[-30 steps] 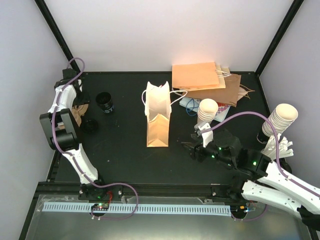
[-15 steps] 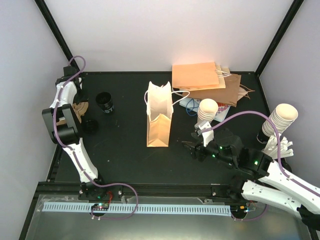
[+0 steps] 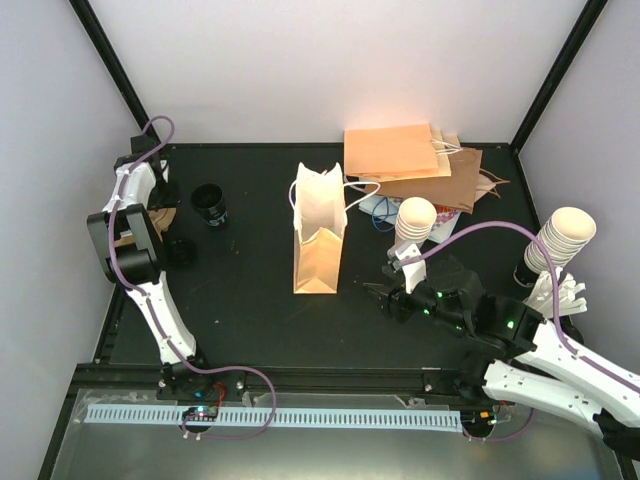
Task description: Pack the takeout coffee
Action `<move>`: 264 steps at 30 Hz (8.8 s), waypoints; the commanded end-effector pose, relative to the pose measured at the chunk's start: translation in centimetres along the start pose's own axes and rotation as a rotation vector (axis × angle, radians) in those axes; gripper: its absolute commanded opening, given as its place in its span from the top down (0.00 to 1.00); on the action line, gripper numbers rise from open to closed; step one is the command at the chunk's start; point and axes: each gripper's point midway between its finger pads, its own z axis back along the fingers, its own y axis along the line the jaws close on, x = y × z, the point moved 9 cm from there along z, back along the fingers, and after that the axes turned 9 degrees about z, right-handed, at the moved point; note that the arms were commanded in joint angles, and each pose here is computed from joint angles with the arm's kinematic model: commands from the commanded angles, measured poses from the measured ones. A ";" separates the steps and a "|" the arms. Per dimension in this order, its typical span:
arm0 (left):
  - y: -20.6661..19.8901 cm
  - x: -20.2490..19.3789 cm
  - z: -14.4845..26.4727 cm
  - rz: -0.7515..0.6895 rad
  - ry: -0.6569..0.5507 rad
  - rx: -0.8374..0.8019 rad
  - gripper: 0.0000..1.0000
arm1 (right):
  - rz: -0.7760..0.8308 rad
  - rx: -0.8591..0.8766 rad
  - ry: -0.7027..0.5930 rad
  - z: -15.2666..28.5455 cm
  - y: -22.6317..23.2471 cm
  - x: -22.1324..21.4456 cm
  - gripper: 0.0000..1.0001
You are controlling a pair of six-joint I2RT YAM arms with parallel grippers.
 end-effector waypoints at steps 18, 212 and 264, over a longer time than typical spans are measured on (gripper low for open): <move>0.7 1.4 3.0 0.038 -0.062 0.022 0.85 | 0.013 0.007 -0.010 0.3 0.1 0.7 0.36; -5.9 -19.2 8.8 0.552 0.097 -0.229 0.81 | -0.112 -0.011 0.015 3.5 -0.1 3.3 0.35; -4.8 -18.6 3.5 0.538 0.176 -0.531 0.98 | -0.110 0.028 0.032 2.6 0.3 3.4 0.34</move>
